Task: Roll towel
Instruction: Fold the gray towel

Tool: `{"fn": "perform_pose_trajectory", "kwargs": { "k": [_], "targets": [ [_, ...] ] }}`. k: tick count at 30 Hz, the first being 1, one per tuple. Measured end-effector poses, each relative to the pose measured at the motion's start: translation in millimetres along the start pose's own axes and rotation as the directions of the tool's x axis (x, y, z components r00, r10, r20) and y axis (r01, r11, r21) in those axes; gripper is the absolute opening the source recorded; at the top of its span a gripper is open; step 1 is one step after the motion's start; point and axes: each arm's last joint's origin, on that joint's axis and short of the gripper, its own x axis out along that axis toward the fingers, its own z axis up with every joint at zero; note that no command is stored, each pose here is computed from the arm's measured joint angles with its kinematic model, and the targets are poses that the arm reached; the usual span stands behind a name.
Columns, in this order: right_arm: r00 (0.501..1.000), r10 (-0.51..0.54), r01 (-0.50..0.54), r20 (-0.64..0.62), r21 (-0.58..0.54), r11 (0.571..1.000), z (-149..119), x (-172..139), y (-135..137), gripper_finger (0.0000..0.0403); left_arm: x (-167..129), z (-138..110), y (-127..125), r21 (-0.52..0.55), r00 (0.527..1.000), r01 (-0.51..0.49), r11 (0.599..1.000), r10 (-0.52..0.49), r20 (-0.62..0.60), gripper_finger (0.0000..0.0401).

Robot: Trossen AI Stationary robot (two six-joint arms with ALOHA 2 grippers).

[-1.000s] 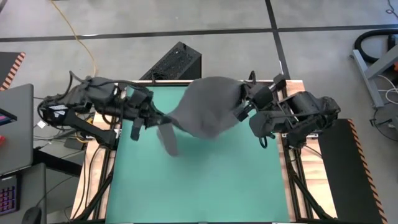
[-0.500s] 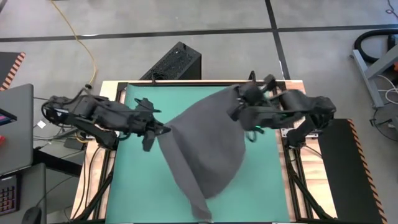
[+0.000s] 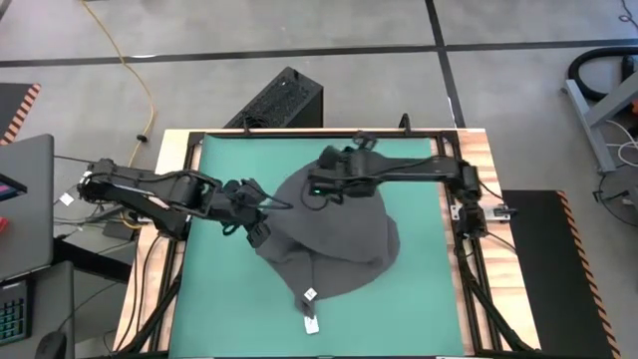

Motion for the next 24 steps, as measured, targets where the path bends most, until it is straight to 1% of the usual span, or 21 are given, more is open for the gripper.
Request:
{"fn": "perform_pose_trajectory", "kwargs": {
  "k": [2, 4, 6, 8, 10, 12, 14, 16, 18, 20, 22, 24],
  "targets": [
    [1.0, 0.016, -0.016, -0.004, -0.042, 0.999, 6.2, 12.6, 11.8, 0.0049, 5.8, -6.1, 3.8, 0.005, 0.999, -0.016, 1.0, 0.017, -0.031, 0.0],
    [0.998, 0.068, -0.067, 0.012, -0.082, 0.994, 14.2, 21.5, 17.2, 0.0064, 7.1, -10.4, 7.6, -0.007, 0.999, -0.022, 1.0, 0.022, -0.042, 0.0],
    [0.991, 0.122, -0.116, 0.06, -0.1, 0.988, 24.4, 26.9, 17.1, 0.0079, 5.2, -12.6, 10.7, -0.011, 0.998, -0.031, 0.999, 0.03, -0.05, 0.0],
    [0.98, 0.155, -0.146, 0.122, -0.083, 0.986, 34.2, 29.0, 9.3, 0.0094, 0.7, -14.4, 14.8, -0.009, 0.998, -0.04, 0.999, 0.039, -0.048, 0.0],
    [0.968, 0.18, -0.175, 0.174, -0.044, 0.984, 40.0, 26.9, -5.2, 0.0111, -4.7, -15.9, 20.3, -0.009, 0.997, -0.063, 0.998, 0.062, -0.043, 0.0],
    [0.95, 0.23, -0.235, 0.213, -0.004, 0.972, 40.5, 19.9, -27.0, 0.013, -9.9, -16.9, 26.4, -0.011, 0.995, -0.096, 0.995, 0.096, -0.032, 0.0],
    [0.924, 0.283, -0.3, 0.258, 0.029, 0.954, 36.8, 6.7, -53.4, 0.0147, -14.7, -17.6, 33.8, -0.03, 0.99, -0.136, 0.99, 0.136, -0.023, 0.0],
    [0.901, 0.306, -0.339, 0.306, 0.06, 0.939, 30.9, -8.5, -78.4, 0.0161, -17.9, -16.6, 39.2, -0.049, 0.989, -0.151, 0.987, 0.15, -0.007, 0.0],
    [0.884, 0.303, -0.358, 0.355, 0.1, 0.928, 24.7, -20.7, -103.1, 0.0173, -18.4, -16.9, 43.4, -0.068, 0.99, -0.14, 0.988, 0.141, 0.008, 0.0],
    [0.873, 0.291, -0.368, 0.39, 0.138, 0.919, 20.0, -27.1, -122.7, 0.0183, -16.3, -17.0, 44.3, -0.094, 0.994, -0.097, 0.991, 0.101, 0.036, 0.0],
    [0.877, 0.275, -0.361, 0.393, 0.163, 0.918, 16.1, -26.8, -135.1, 0.0193, -11.9, -18.6, 44.2, -0.103, 0.996, -0.067, 0.992, 0.073, 0.052, 0.0],
    [0.875, 0.287, -0.375, 0.39, 0.17, 0.911, 14.9, -22.4, -140.9, 0.0203, -7.5, -20.5, 44.2, -0.108, 0.997, -0.048, 0.993, 0.054, 0.062, 0.0]
  ]
}}
